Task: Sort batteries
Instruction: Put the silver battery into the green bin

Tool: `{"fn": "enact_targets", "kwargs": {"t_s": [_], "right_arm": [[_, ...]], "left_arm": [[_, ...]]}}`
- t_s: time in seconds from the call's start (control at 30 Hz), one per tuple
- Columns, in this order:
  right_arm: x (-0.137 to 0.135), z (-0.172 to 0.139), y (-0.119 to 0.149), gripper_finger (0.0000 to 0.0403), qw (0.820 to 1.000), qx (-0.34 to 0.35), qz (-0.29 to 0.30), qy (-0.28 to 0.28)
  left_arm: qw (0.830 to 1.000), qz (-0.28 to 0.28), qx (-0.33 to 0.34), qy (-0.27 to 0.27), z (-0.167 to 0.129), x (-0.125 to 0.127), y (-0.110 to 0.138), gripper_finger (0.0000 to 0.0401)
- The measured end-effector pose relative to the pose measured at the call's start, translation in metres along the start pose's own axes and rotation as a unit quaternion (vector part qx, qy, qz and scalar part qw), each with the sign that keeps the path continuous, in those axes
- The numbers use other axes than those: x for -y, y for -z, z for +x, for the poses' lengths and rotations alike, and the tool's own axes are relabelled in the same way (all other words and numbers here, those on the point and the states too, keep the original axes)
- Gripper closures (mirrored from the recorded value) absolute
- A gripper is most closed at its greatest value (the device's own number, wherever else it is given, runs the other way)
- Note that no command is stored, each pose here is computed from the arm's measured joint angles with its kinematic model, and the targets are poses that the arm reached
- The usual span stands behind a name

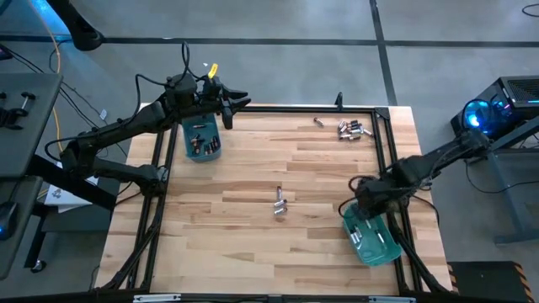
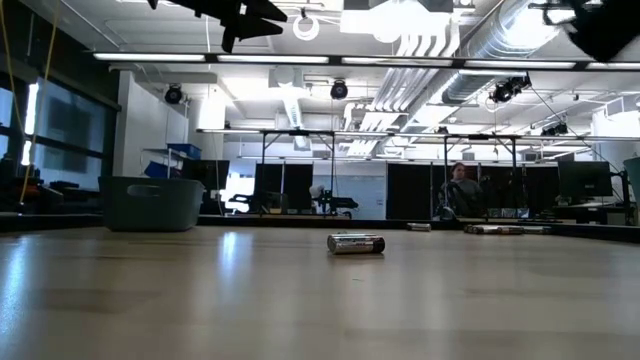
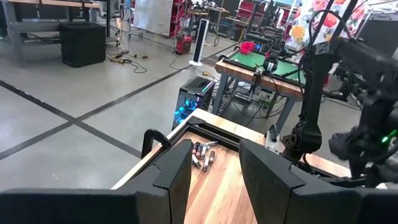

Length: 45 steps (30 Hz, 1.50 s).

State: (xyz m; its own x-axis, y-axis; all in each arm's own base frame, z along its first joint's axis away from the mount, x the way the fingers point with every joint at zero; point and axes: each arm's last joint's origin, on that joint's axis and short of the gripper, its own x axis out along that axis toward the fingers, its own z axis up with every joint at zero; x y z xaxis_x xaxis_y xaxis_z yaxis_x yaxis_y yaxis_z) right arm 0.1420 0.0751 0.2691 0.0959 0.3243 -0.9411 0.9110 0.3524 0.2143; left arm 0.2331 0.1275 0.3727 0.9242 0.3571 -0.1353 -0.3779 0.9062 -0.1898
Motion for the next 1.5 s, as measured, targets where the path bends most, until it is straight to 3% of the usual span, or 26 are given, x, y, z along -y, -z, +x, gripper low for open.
{"fn": "enact_targets", "kwargs": {"t_s": [0.07, 0.13, 0.27, 0.33, 0.43, 0.53, 0.67, 0.8, 0.93, 1.03, 1.2, 1.5], "right_arm": [[-0.009, -0.014, -0.004, 0.0231, 0.995, 0.093, -0.01, -0.047], [-0.022, -0.025, -0.012, 0.0231, 0.973, 0.201, -0.021, -0.11], [-0.052, -0.031, -0.035, 0.0231, 0.896, 0.381, -0.07, -0.219], [-0.069, -0.027, -0.053, 0.0231, 0.874, 0.41, -0.109, -0.236], [-0.092, -0.014, -0.087, 0.0226, 0.87, 0.402, -0.159, -0.238], [-0.108, -0.004, -0.125, 0.0218, 0.882, 0.377, -0.159, -0.236], [-0.124, 0.006, -0.172, 0.0215, 0.922, 0.297, -0.092, -0.232], [-0.148, 0.019, -0.198, 0.0215, 0.956, 0.201, -0.042, -0.209], [-0.17, 0.036, -0.209, 0.0215, 0.986, 0.125, 0.0, -0.112], [-0.188, 0.045, -0.215, 0.0215, 0.991, 0.121, -0.015, -0.049], [-0.211, 0.066, -0.233, 0.0215, 0.993, 0.108, -0.043, -0.019], [-0.208, 0.094, -0.235, 0.0215, 0.995, 0.057, -0.052, 0.058]], "left_arm": [[1.0, 0.0, 0.0, 0.0, 0.0, 0.0, 0.0, 0.0272], [1.0, 0.0, 0.0, 0.0, 0.0, 0.0, 0.0, 0.0272], [1.0, -0.001, 0.0, 0.001, 0.0, 0.0, 0.0, 0.0272], [1.0, -0.01, -0.001, 0.005, 0.0, 0.0, 0.0, 0.0272], [0.999, -0.025, -0.004, 0.02, 0.0, 0.001, 0.0, 0.0272], [0.999, -0.036, -0.008, 0.035, 0.0, 0.002, 0.0, 0.0272], [0.998, -0.044, -0.014, 0.05, 0.0, 0.003, 0.001, 0.0272], [0.997, -0.052, -0.02, 0.056, 0.0, 0.003, 0.002, 0.0272], [0.997, -0.059, -0.022, 0.055, 0.0, 0.003, 0.002, 0.0272], [0.996, -0.059, -0.022, 0.055, 0.0, 0.003, 0.002, 0.0272], [0.996, -0.061, -0.03, 0.053, 0.0, 0.003, 0.004, 0.0272], [0.995, -0.067, -0.061, 0.046, -0.012, 0.005, 0.006, 0.0272]]}}
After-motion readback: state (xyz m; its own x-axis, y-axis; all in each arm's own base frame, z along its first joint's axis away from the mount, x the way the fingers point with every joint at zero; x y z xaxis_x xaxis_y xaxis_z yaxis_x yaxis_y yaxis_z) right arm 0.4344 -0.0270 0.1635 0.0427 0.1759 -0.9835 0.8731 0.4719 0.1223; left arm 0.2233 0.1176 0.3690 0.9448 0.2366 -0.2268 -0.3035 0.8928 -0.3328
